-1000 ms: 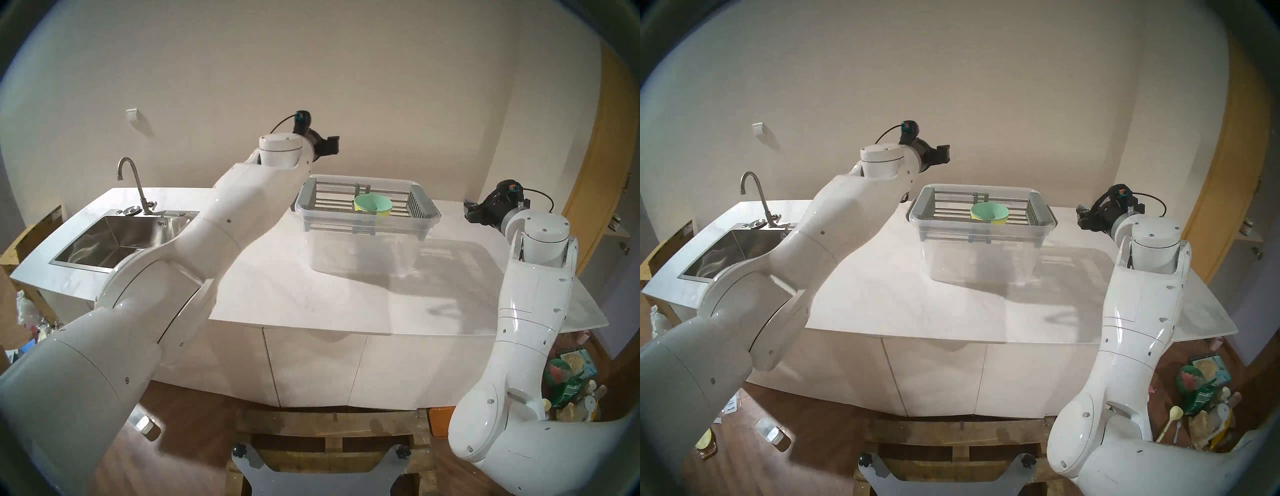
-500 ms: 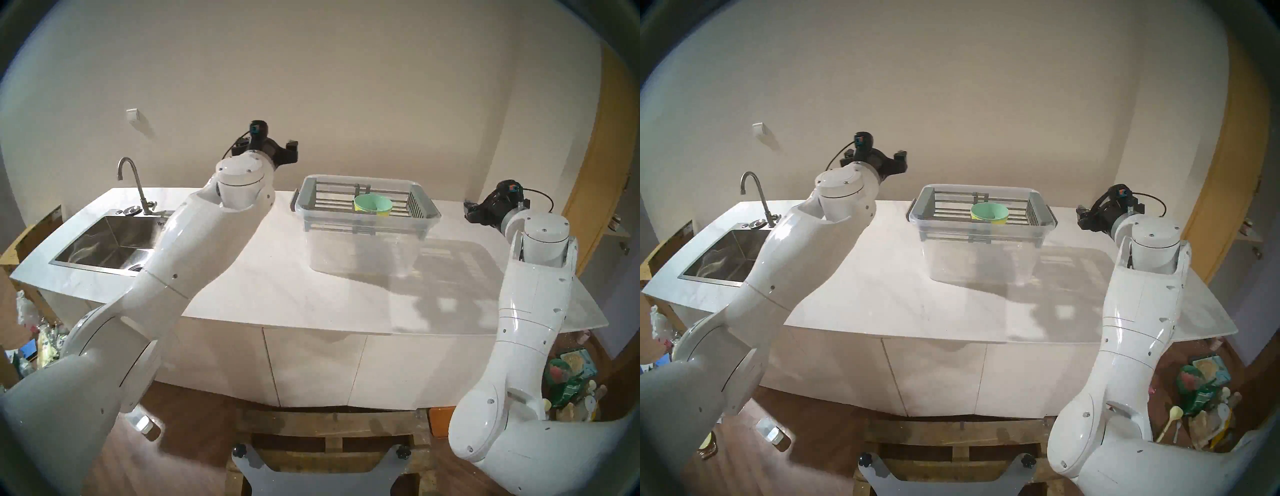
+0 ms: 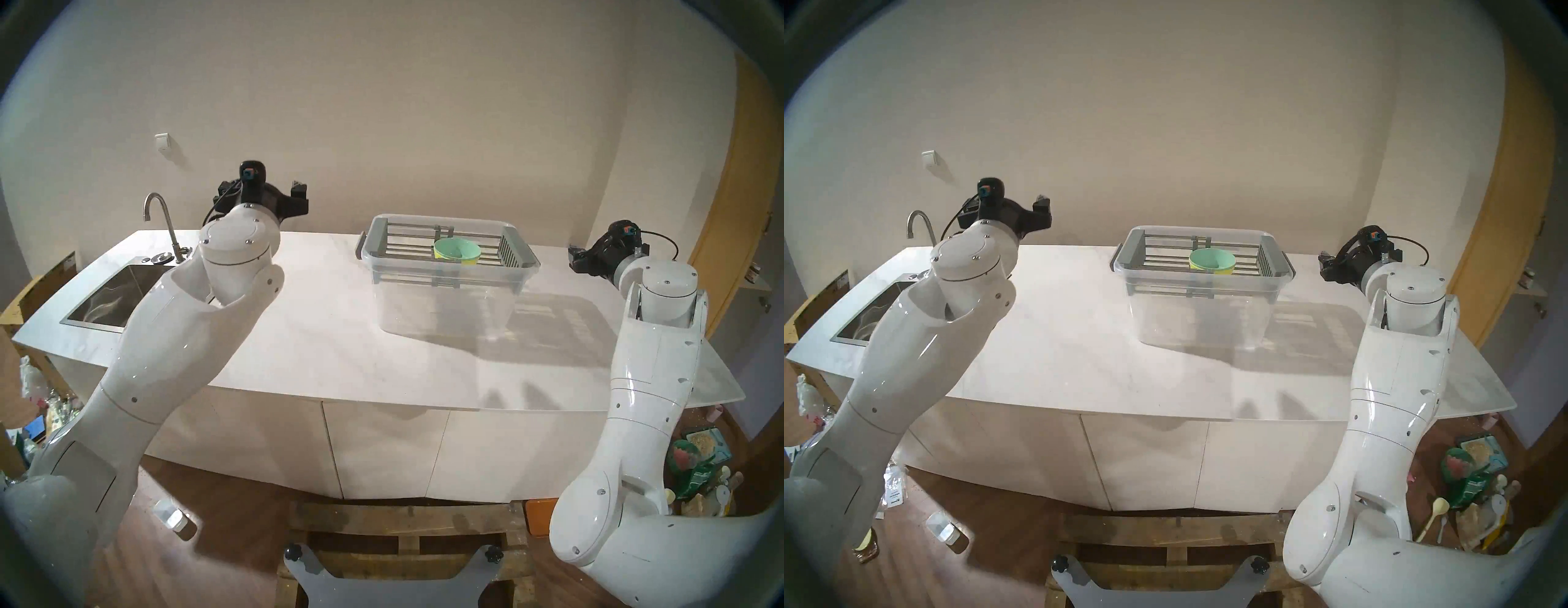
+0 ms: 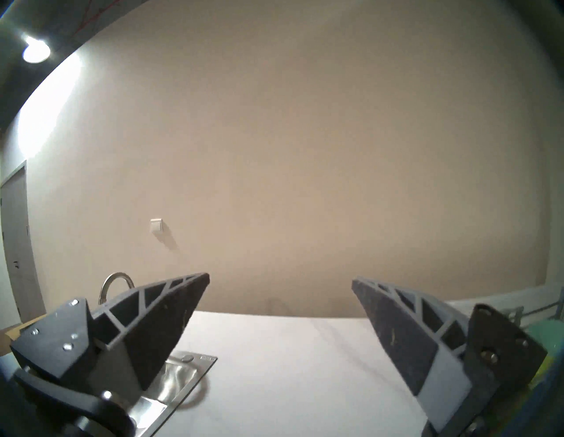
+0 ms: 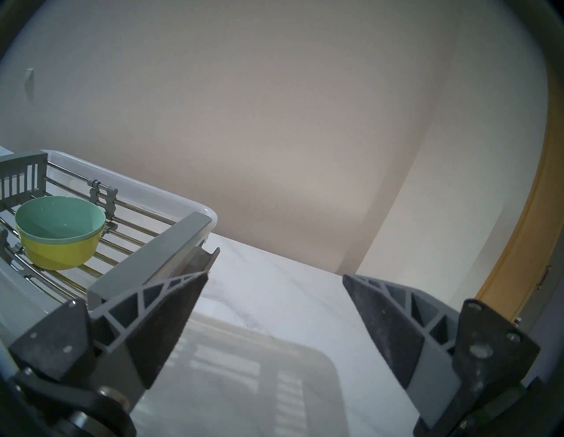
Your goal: Place the plate or bowl neatly into the plate slot of the drying rack
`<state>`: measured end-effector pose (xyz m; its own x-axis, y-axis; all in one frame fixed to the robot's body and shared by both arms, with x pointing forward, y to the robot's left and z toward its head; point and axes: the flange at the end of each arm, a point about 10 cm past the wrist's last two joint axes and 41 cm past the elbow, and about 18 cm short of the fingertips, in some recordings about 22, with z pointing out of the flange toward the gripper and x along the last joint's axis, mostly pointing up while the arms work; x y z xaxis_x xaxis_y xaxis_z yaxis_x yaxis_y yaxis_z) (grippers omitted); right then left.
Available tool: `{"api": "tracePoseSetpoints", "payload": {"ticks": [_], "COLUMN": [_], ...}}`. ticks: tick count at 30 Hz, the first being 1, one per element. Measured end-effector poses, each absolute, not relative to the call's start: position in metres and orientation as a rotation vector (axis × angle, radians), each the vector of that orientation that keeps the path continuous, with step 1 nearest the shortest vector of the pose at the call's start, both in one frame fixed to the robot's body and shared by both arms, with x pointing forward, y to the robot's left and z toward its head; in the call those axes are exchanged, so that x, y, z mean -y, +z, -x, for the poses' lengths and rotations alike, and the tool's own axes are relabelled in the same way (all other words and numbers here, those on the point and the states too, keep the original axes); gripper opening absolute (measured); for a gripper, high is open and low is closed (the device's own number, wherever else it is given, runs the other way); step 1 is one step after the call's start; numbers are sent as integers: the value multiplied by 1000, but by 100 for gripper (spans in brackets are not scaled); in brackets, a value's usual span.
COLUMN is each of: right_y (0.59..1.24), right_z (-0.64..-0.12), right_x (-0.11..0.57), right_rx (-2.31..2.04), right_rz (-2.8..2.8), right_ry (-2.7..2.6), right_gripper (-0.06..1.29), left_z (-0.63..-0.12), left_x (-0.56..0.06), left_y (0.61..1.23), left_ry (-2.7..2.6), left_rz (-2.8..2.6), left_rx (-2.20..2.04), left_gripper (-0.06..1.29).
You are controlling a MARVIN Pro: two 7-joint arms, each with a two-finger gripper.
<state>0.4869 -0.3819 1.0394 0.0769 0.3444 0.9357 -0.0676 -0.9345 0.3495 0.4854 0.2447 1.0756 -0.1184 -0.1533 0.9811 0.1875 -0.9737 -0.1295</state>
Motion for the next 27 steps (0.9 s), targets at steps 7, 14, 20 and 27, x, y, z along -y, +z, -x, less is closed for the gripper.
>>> {"api": "tracePoseSetpoints", "payload": {"ticks": [7,14,20,27], "right_y": [1040,1040,1040,1040], "right_z": [-486,-486,-486,-486], "right_x": [382,382,382,382], "right_rx": [-275,-275,-275,-274], "right_rz": [-2055,-2055,-2055,-2055], "right_ry": [1931,1932,1932,1933], "right_gripper": [120,120,120,120], "left_z": [-469,-461,-461,-462], "left_x": [-278,-291,-287,-285], "left_y": [1039,1014,1020,1023], "left_ry": [-2088,-2030,-2068,-2088], "left_rz": [2016,2075,2079,2073], "left_rx": [-54,-98,-97,-95], "left_gripper": [126,126,126,126]}}
